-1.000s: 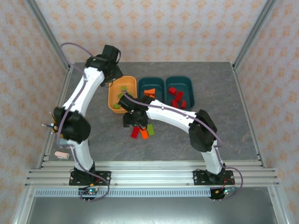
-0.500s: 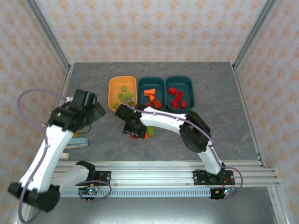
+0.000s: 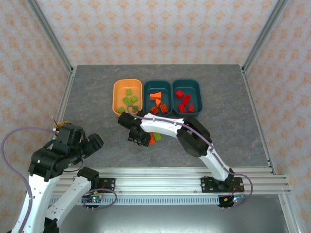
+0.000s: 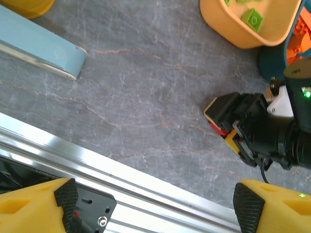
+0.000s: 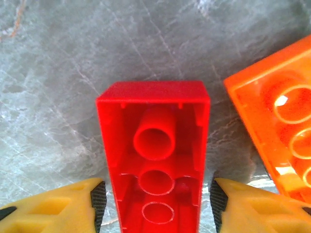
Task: Sort the legos into containers by color
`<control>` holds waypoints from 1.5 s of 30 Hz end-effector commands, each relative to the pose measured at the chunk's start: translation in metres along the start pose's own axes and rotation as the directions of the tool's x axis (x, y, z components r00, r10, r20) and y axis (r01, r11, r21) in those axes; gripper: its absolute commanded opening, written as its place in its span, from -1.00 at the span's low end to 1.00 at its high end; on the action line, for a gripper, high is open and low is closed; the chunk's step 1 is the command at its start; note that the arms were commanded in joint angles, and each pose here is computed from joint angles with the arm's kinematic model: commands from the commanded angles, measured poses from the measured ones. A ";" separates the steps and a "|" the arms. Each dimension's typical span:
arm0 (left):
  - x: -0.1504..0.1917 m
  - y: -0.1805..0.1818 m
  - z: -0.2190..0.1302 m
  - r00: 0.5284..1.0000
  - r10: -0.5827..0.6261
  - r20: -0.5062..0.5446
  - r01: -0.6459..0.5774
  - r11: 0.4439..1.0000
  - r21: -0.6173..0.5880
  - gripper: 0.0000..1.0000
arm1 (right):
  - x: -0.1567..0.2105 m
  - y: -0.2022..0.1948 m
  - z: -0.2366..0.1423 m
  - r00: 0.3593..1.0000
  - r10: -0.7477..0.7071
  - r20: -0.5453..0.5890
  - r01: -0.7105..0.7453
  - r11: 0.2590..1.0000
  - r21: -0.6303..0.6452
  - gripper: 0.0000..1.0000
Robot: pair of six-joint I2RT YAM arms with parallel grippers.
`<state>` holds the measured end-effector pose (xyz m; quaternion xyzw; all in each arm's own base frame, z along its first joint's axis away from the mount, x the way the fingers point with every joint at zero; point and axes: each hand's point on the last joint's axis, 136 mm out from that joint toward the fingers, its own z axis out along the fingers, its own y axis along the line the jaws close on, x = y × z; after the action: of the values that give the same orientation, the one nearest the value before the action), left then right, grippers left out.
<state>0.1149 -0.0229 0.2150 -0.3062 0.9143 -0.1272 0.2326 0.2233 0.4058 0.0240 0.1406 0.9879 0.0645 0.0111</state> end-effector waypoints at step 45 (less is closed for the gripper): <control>-0.064 -0.270 0.078 0.982 0.190 0.010 -0.176 0.888 0.426 0.69 | -0.338 -0.150 -0.105 0.940 0.090 0.328 -0.106 0.994 0.032 -0.50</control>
<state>0.3085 -0.1915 0.2490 -0.1754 0.9066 -0.2979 0.2420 0.4898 0.1637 0.1073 0.1964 0.9662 0.0137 0.1662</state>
